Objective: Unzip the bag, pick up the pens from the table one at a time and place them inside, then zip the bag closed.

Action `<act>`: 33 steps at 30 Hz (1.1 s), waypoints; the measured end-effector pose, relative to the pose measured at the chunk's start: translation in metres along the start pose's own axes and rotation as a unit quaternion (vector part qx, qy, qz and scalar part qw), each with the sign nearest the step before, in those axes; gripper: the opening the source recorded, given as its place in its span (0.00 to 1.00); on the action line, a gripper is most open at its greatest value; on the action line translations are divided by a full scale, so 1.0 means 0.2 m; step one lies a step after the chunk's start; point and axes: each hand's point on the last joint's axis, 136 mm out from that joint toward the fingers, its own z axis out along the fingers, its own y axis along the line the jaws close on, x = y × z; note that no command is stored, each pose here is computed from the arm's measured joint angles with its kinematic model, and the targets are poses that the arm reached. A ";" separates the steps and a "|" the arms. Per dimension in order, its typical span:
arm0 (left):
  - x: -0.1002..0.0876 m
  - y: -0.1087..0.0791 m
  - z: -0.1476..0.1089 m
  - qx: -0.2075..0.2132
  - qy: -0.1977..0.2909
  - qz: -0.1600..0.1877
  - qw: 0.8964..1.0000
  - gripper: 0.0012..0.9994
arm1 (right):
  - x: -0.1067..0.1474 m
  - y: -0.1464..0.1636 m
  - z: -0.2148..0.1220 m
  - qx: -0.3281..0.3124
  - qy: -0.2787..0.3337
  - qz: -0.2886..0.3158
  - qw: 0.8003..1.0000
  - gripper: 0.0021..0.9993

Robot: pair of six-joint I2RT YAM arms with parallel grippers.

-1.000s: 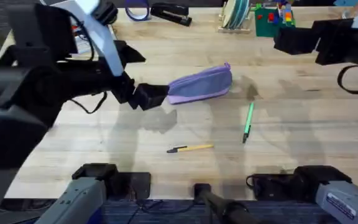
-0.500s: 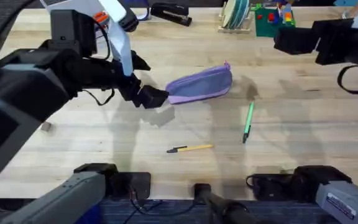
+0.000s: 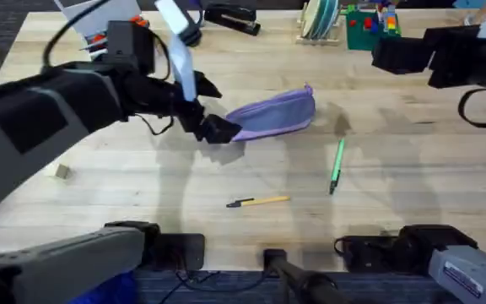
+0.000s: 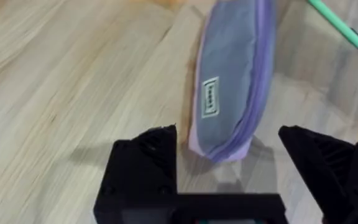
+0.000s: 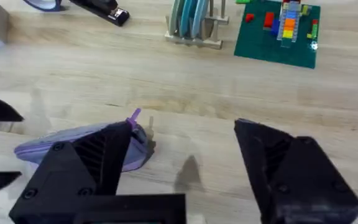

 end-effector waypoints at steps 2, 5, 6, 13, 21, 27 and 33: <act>-0.01 -0.03 0.04 0.014 0.001 0.012 1.000 0.99 | 0.00 0.00 0.00 0.000 0.000 0.000 1.000 1.00; -0.01 -0.07 0.09 0.030 0.005 0.023 0.999 0.99 | 0.00 0.00 0.00 0.000 0.000 0.000 1.000 1.00; -0.01 -0.07 0.10 0.034 0.007 0.025 0.999 0.99 | 0.00 0.00 0.00 0.000 0.000 0.000 1.000 1.00; 0.00 -0.08 0.12 0.038 0.011 0.024 0.999 0.99 | 0.00 0.00 0.00 0.000 0.000 0.000 1.000 1.00; 0.00 -0.07 0.12 0.035 0.010 0.027 0.999 0.65 | 0.00 0.00 0.00 0.000 0.000 0.000 1.000 1.00; 0.00 -0.06 0.12 0.030 0.010 0.032 0.999 0.06 | 0.00 0.00 0.00 0.000 0.000 0.000 1.000 1.00; 0.00 -0.06 0.12 0.031 0.010 0.033 0.999 0.04 | 0.00 0.00 0.00 0.000 0.000 0.000 1.000 1.00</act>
